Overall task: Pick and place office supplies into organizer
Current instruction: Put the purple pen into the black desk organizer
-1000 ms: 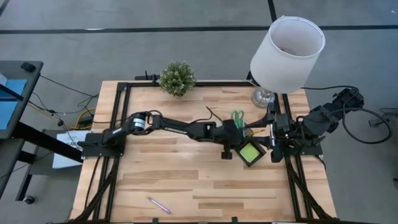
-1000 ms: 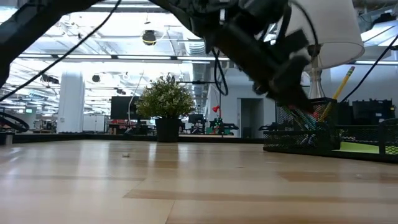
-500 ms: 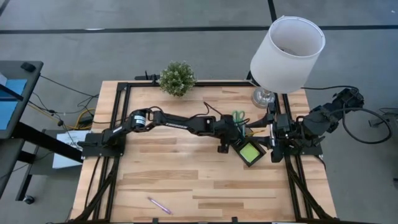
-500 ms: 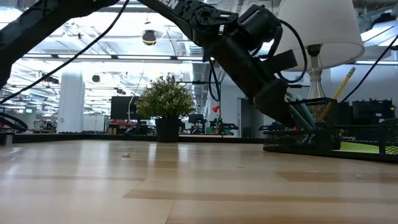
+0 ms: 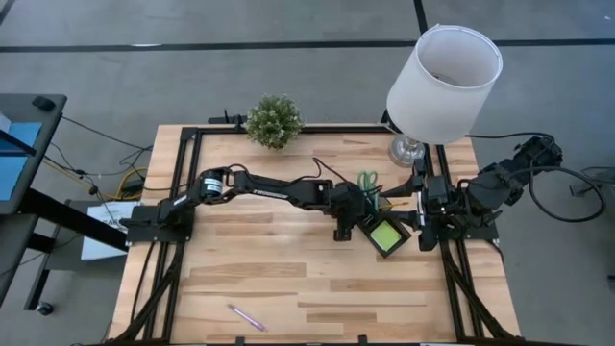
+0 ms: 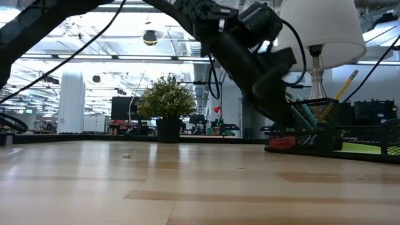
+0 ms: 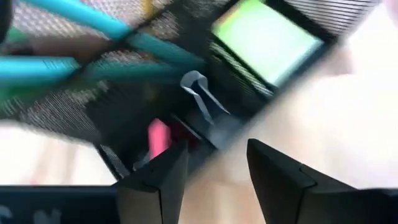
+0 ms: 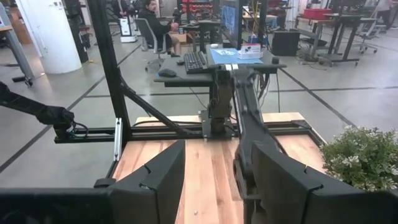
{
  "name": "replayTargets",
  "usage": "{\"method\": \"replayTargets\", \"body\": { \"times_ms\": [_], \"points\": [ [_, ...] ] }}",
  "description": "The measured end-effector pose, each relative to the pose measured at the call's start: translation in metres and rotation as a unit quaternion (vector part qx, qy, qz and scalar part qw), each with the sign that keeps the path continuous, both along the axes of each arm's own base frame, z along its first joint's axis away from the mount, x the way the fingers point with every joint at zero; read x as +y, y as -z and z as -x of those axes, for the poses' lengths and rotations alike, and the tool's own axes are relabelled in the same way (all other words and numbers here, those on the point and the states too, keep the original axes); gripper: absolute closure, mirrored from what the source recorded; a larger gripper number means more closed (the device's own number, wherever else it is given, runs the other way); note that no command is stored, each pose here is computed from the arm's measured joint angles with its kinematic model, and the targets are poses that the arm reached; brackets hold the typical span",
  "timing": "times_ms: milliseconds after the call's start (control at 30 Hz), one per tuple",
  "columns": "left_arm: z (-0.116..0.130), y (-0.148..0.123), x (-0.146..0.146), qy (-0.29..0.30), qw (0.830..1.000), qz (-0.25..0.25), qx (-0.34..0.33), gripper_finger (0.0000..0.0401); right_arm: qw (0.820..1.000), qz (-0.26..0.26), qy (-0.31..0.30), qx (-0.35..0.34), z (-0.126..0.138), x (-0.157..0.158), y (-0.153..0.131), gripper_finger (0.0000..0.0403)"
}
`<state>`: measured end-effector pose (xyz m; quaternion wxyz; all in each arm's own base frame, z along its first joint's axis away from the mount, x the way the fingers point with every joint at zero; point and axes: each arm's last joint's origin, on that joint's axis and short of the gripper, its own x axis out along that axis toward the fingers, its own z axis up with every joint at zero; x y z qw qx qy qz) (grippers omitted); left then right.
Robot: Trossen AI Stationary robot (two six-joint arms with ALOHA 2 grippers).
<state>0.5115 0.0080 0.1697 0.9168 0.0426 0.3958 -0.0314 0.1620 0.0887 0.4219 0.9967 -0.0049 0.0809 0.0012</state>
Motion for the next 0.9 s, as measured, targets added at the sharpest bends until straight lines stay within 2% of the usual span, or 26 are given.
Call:
{"method": "replayTargets", "body": {
  "times_ms": [100, 333, 433, 700, 900],
  "points": [
    [0.008, -0.017, -0.005, 0.0, 0.999, 0.03, 0.014, 0.0241, 1.0, 0.0, 0.0, 0.0, 0.0, 0.0, 0.0, 0.0228],
    [0.04, -0.09, -0.02, 0.011, 1.0, 0.012, -0.004, 0.0242, 1.0, 0.0, 0.0, 0.0, 0.0, 0.0, 0.0, 0.0228],
    [0.06, -0.119, -0.025, 0.017, 1.0, 0.009, 0.002, 0.0242, 1.0, 0.0, 0.0, 0.0, 0.0, 0.0, 0.0, 0.0228],
    [0.126, -0.177, -0.039, -0.007, 0.997, -0.055, 0.06, 0.0242, 1.0, 0.0, 0.0, 0.0, 0.0, 0.0, 0.0, 0.0228],
    [0.176, -0.232, -0.056, -0.024, 0.998, -0.066, -0.008, 0.0242, 1.0, 0.0, 0.0, 0.0, 0.0, 0.0, 0.0, 0.0228]
  ]
}}
